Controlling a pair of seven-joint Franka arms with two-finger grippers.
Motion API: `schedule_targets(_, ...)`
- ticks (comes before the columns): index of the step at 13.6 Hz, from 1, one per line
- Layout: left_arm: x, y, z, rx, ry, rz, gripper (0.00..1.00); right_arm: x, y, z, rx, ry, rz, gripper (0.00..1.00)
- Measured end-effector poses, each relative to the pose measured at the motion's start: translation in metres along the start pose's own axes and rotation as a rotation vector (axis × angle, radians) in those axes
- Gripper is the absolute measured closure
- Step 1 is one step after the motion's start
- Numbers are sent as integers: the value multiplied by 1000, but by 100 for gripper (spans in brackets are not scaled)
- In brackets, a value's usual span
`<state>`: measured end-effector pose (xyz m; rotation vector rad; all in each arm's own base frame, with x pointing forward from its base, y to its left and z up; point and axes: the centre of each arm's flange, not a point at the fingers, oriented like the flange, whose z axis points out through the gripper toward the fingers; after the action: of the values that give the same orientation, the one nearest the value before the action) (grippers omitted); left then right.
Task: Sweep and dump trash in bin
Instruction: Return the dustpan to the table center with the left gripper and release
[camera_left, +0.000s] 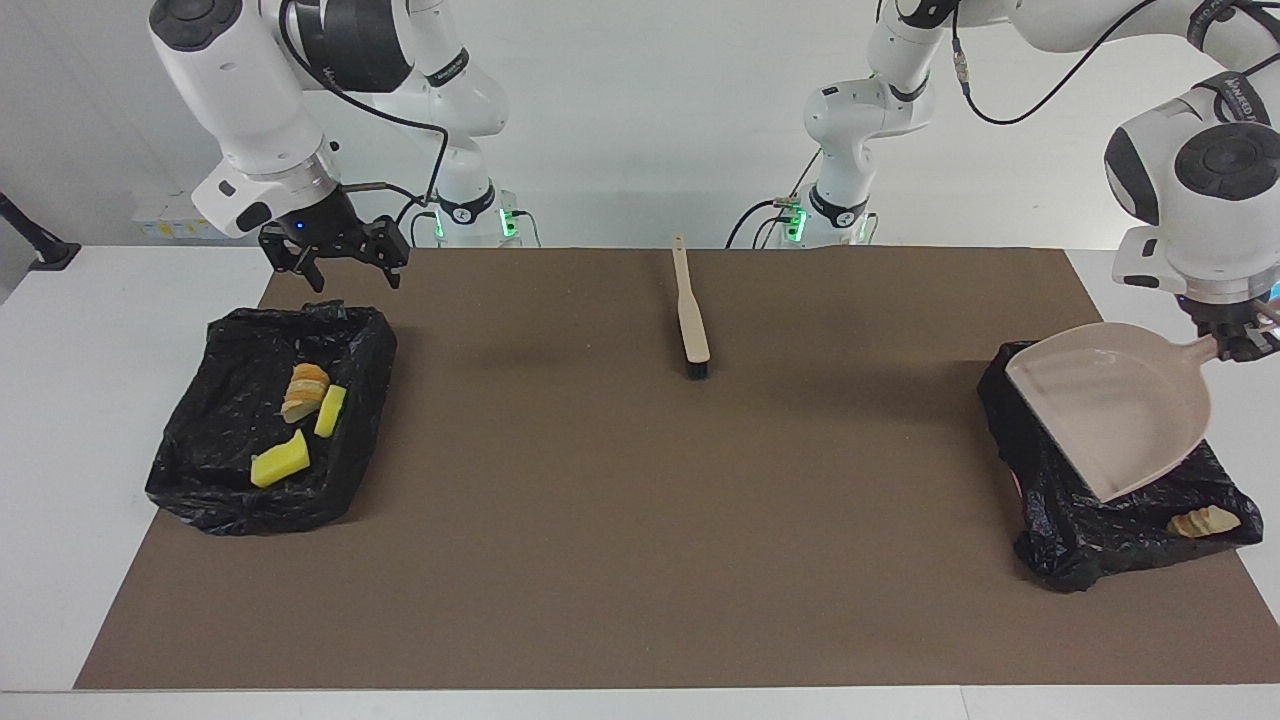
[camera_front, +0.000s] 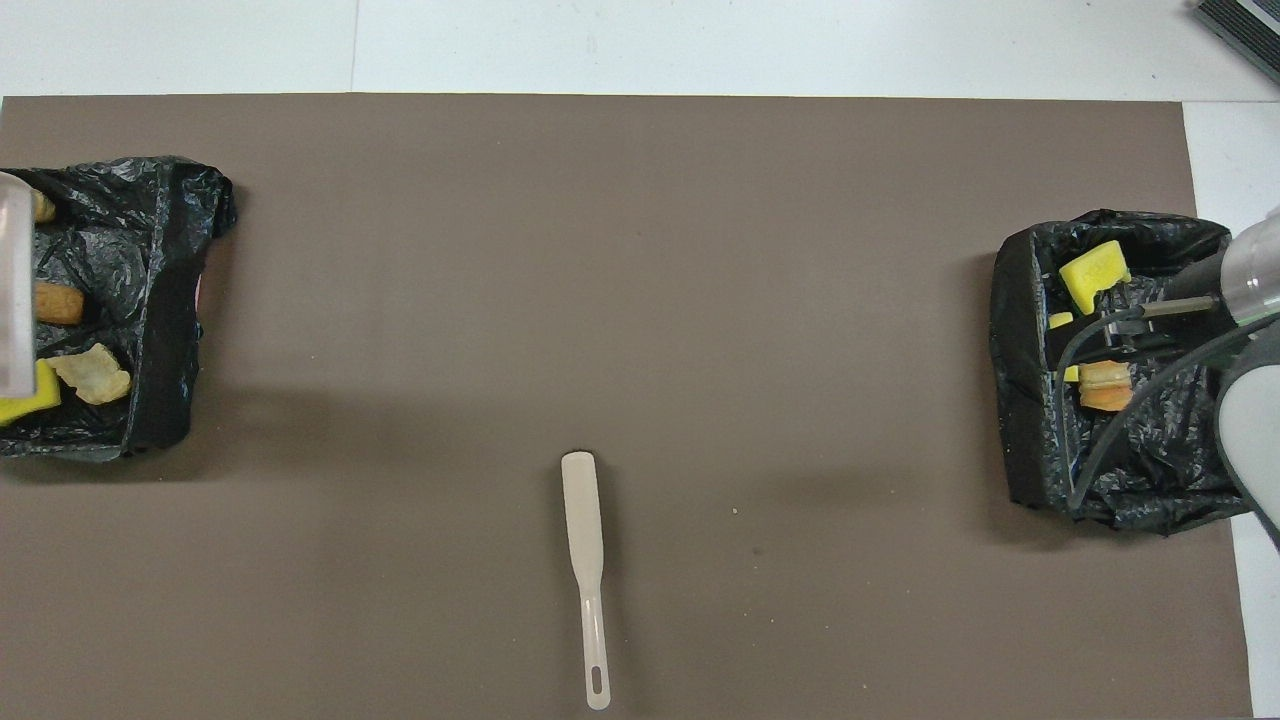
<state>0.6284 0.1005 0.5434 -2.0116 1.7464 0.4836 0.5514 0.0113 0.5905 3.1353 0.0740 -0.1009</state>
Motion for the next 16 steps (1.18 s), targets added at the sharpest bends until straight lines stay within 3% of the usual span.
schedule_targets(3,59,10,-13,-45,106,-107,68,0,0,0,0,0,0,0)
schedule_targets(7,158,31,-31,-102,163,-320,68,0,0,0,0,0,0,0)
schedule_targets(12,245,41,-33,-186,241,-679,68,0,0,0,0,0,0,0)
schedule_targets(16,311,52,-56,-327,313,-933,68,0,0,0,0,0,0,0)
